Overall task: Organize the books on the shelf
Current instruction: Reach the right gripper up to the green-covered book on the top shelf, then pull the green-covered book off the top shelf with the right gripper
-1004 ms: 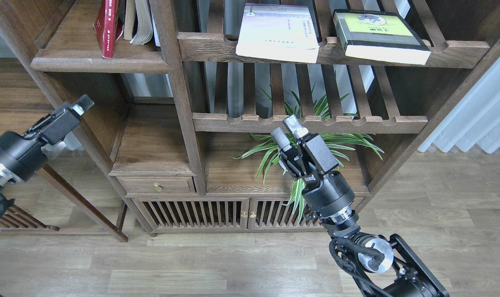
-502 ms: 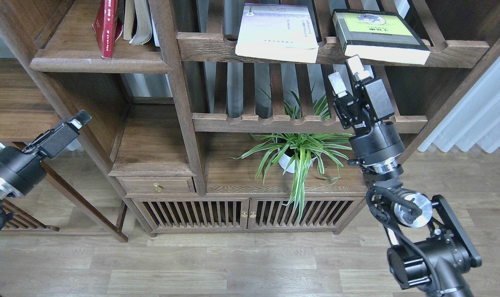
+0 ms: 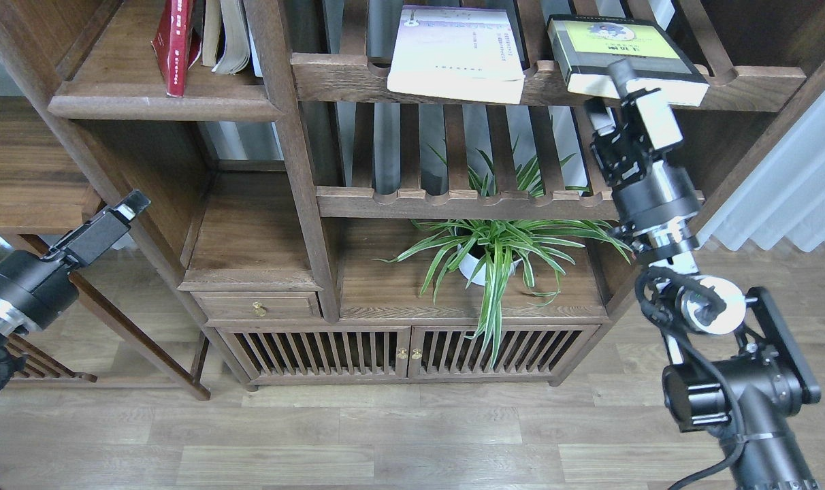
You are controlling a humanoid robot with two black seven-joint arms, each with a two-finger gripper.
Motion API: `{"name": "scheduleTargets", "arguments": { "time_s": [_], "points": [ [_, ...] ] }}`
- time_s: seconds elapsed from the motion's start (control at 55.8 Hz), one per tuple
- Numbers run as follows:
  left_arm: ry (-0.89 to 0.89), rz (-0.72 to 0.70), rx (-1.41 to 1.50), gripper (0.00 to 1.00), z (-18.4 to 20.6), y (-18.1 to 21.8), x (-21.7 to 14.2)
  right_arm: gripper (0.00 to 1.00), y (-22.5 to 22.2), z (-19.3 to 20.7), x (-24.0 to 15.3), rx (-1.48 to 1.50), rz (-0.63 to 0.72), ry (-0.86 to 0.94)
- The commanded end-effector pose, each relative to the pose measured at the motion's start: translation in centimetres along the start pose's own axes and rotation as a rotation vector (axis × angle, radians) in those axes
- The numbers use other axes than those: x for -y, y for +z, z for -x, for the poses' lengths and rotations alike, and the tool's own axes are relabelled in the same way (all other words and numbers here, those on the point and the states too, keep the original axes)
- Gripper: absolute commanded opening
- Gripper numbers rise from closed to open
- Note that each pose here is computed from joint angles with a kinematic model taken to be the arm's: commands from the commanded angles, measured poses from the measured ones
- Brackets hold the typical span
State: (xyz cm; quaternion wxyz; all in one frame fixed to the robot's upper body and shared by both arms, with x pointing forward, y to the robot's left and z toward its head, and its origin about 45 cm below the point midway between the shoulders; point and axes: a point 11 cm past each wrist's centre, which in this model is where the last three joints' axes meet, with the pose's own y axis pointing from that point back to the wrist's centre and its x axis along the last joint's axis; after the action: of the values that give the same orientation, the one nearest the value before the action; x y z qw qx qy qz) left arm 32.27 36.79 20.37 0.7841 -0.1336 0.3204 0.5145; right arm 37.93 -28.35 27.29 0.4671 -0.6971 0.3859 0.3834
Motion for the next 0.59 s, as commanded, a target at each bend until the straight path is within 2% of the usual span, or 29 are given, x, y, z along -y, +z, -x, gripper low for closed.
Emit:
{"name": "scheduleTargets", "arguments": {
  "time_s": [0.0, 0.125, 0.287, 0.394, 0.573],
  "points": [
    [0.001, -0.001, -0.001, 1.0, 0.0, 0.0, 0.0, 0.92, -0.2, 0.0, 0.1, -0.002, -0.004, 0.004],
    [0.001, -0.002, -0.001, 1.0, 0.0, -0.1, 0.0, 0.85, -0.4, -0.1, 0.1, 0.0, -0.013, 0.007],
    [0.003, 0.0, 0.0, 1.0, -0.1, 0.0, -0.1, 0.67, -1.7, 0.1, 0.0, 0.078, -0.09, -0.009],
    [0.011, -0.001, -0.006, 1.0, -0.4, -0.1, -0.2, 0.63, -2.0, 0.1, 0.0, 0.086, -0.094, -0.003],
    [0.02, -0.001, -0.012, 1.0, -0.7, -0.2, -0.3, 0.44, -2.6, -0.4, -0.2, 0.075, -0.093, 0.045]
  ]
}}
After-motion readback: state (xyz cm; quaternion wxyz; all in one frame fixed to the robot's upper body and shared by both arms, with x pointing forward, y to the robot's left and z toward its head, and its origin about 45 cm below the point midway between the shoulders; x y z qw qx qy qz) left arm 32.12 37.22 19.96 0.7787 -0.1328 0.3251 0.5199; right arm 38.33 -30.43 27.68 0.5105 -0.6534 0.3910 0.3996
